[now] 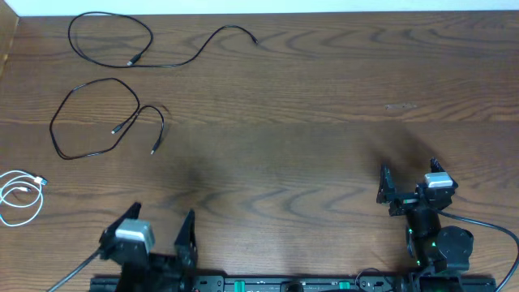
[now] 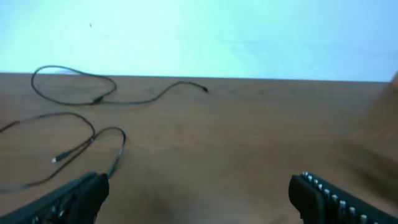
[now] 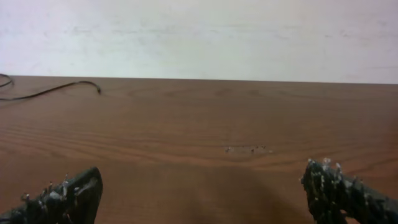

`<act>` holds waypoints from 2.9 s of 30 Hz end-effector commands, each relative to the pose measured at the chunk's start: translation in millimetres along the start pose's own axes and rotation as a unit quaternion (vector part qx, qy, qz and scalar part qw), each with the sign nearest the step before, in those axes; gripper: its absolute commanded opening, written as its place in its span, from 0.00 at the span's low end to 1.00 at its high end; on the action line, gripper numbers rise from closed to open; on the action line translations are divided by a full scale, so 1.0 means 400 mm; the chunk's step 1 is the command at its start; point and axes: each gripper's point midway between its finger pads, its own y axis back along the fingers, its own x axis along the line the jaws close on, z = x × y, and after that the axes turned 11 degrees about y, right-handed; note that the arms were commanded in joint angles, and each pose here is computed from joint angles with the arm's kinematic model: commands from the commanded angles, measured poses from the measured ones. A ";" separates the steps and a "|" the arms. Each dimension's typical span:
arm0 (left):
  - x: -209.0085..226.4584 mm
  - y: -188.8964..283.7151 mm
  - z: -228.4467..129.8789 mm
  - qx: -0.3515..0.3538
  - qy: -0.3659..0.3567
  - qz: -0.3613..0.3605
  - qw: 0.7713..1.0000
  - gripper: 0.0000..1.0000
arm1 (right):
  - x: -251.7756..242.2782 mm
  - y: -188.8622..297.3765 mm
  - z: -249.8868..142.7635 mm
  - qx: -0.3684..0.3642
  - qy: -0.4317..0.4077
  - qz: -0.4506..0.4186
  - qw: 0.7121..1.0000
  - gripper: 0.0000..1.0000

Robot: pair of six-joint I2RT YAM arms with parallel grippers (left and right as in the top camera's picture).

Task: Untangle cables

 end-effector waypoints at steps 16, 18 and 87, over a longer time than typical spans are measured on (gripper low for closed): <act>0.070 -0.178 -0.100 -0.006 -0.024 0.002 1.000 0.98 | 0.000 0.001 0.000 -0.001 0.005 0.001 1.000 0.99; 0.075 -0.194 -0.105 -0.013 -0.026 0.001 1.000 0.98 | 0.000 0.001 0.000 -0.001 0.005 0.001 1.000 0.99; 0.183 -0.316 -0.237 -0.044 -0.020 0.045 0.998 0.98 | 0.000 0.001 0.000 -0.001 0.005 0.001 1.000 0.99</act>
